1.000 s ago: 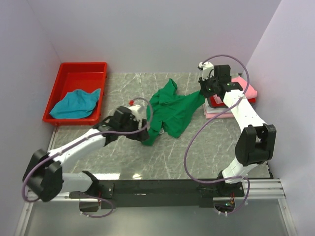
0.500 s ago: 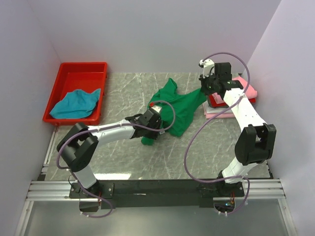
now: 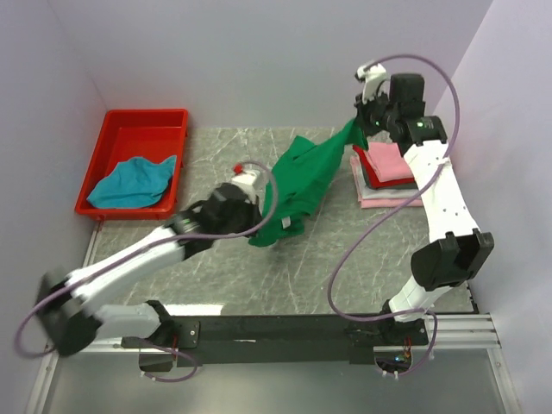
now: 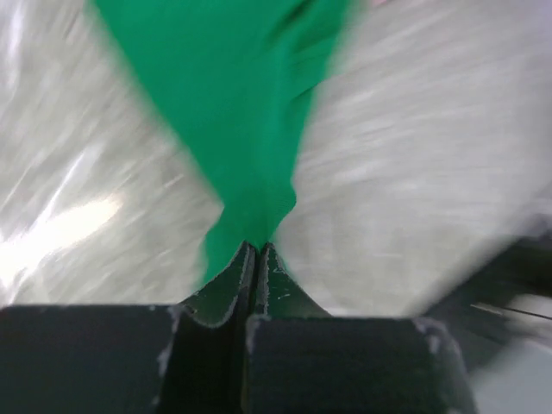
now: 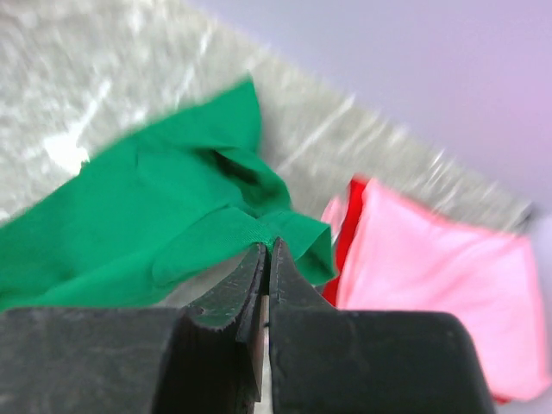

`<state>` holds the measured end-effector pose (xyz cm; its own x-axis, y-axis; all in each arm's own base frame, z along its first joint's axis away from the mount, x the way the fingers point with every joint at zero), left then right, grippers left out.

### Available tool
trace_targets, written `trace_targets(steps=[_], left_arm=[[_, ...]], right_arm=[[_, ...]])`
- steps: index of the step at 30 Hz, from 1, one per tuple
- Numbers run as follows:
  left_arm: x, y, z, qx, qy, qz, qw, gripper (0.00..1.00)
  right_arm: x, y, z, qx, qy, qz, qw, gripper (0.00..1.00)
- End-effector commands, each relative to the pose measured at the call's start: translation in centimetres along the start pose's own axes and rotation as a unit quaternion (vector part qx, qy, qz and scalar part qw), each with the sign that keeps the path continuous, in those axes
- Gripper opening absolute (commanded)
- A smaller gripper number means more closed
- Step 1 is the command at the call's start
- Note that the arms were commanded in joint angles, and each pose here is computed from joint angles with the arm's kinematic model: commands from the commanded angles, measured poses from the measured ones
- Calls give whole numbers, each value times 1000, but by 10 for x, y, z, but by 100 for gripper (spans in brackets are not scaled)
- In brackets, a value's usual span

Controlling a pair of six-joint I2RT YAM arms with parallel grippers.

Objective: Fold and stack the t-shirts
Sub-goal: Flatten the tshirt out

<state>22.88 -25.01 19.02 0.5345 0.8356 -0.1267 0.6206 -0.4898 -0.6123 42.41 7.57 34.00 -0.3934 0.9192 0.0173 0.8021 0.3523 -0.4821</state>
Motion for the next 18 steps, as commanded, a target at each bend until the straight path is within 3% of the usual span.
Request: trace_targets(steps=[1, 5, 10, 13, 18], left_arm=[[-37, -77, -42, -112, -1, 158, 981, 0], [-61, -125, -50, -139, 2, 262, 955, 1], [-86, -147, -34, -111, -28, 342, 933, 0], [-110, -144, -13, -79, -33, 375, 923, 1], [-172, -136, 21, -35, -18, 444, 895, 1]], right_arm=[[26, -52, -58, -82, -58, -9, 995, 0], [52, -94, -99, -143, -91, -16, 985, 0], [72, -135, -125, -207, -94, -26, 973, 0], [74, -136, -122, -211, -90, -28, 973, 0], [69, -101, -93, -161, -88, -26, 983, 0]])
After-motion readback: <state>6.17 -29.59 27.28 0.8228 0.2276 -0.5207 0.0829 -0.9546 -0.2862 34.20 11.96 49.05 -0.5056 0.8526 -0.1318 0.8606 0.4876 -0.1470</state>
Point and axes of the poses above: each gripper's point midway between its finger pads, its own y axis out along the fingers, its own x axis along the line the jaws close on, z = x × y, the point moved 4 cm from there along -y, back along the fingers, and after that the axes turned 11 degrees about y, right-handed, at the moved point
